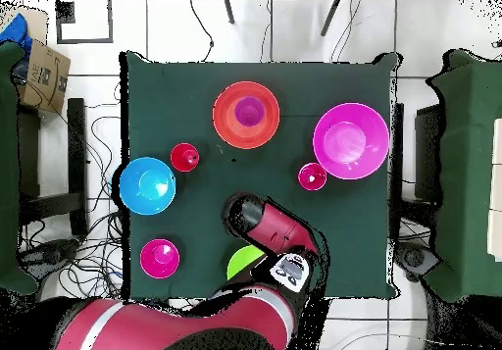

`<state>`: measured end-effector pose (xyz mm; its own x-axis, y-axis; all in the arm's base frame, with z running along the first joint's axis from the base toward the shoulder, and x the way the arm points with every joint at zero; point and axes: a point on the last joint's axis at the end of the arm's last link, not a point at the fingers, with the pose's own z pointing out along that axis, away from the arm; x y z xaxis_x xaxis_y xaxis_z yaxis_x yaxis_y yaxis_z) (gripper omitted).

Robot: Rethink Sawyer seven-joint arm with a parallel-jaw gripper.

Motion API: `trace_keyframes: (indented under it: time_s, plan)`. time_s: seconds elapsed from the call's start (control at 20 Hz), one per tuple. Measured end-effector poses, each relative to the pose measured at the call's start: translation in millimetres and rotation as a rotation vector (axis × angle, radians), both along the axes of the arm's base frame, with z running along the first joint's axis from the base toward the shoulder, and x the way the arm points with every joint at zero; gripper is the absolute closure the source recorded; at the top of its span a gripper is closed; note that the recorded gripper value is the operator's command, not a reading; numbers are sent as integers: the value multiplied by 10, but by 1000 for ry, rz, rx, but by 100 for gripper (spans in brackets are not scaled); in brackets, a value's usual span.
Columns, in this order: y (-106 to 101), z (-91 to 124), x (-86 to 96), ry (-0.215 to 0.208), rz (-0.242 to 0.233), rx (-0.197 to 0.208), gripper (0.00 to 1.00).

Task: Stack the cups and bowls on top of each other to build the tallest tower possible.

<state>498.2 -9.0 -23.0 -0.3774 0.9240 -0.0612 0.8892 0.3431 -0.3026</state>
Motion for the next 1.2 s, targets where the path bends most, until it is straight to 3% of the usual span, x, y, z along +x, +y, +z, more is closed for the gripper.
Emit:
trace_keyframes:
  time_s: [0.15,0.4,0.55,0.9,1.2]
  plan:
    - [-33,-87,-53,-11,-1,-9,0]
    - [-12,-123,-131,6,-4,-5,0]
    - [55,-110,-172,30,-2,8,0]
    - [301,33,-277,136,-12,72,0]
    - [408,180,-272,165,-13,97,0]
